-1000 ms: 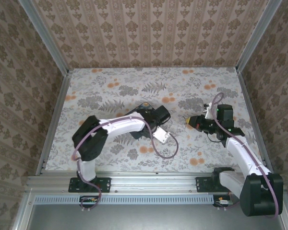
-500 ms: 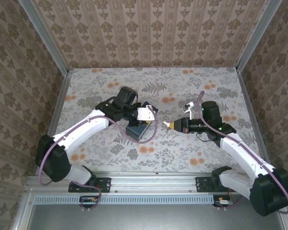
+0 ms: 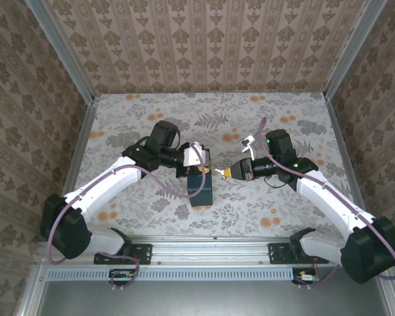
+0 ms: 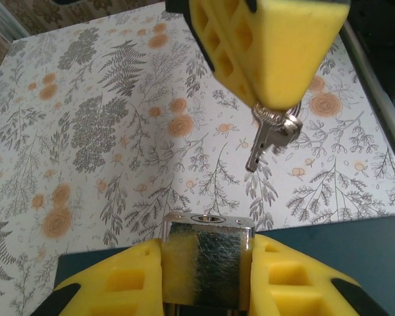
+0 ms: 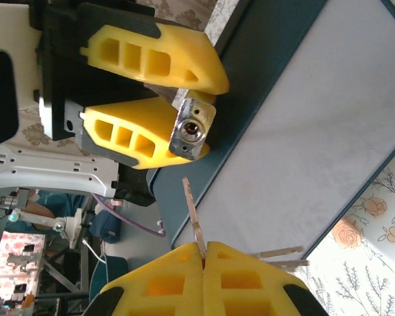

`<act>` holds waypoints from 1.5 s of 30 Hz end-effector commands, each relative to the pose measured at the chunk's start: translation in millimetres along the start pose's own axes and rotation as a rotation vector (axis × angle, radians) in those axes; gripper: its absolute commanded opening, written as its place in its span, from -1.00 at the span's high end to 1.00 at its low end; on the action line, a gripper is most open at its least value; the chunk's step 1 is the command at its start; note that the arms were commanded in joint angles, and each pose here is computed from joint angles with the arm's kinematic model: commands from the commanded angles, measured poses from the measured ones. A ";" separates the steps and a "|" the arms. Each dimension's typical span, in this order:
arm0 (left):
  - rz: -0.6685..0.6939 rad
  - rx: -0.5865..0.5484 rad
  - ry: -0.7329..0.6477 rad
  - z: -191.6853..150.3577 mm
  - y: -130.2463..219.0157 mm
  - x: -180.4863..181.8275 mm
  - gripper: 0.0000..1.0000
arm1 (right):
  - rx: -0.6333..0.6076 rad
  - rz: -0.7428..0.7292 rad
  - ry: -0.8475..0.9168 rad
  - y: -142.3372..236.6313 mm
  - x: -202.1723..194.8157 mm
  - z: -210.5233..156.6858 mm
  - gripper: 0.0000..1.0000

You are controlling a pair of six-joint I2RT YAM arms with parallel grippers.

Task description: Unlock the padlock with the key

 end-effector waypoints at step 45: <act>0.007 -0.020 -0.126 25.7 9.4 -11.2 0.82 | 0.086 0.064 0.060 -15.5 12.5 14.2 1.00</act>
Point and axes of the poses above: each hand's point on the last joint's axis, 136 mm out from that joint toward the fingers, its own y axis back along the fingers, its own x axis along the line the jaws close on, z = x × y, the point moved 1 cm from there along y, back along the fingers, and after that the axes turned 14 degrees about y, right-handed, at the moved point
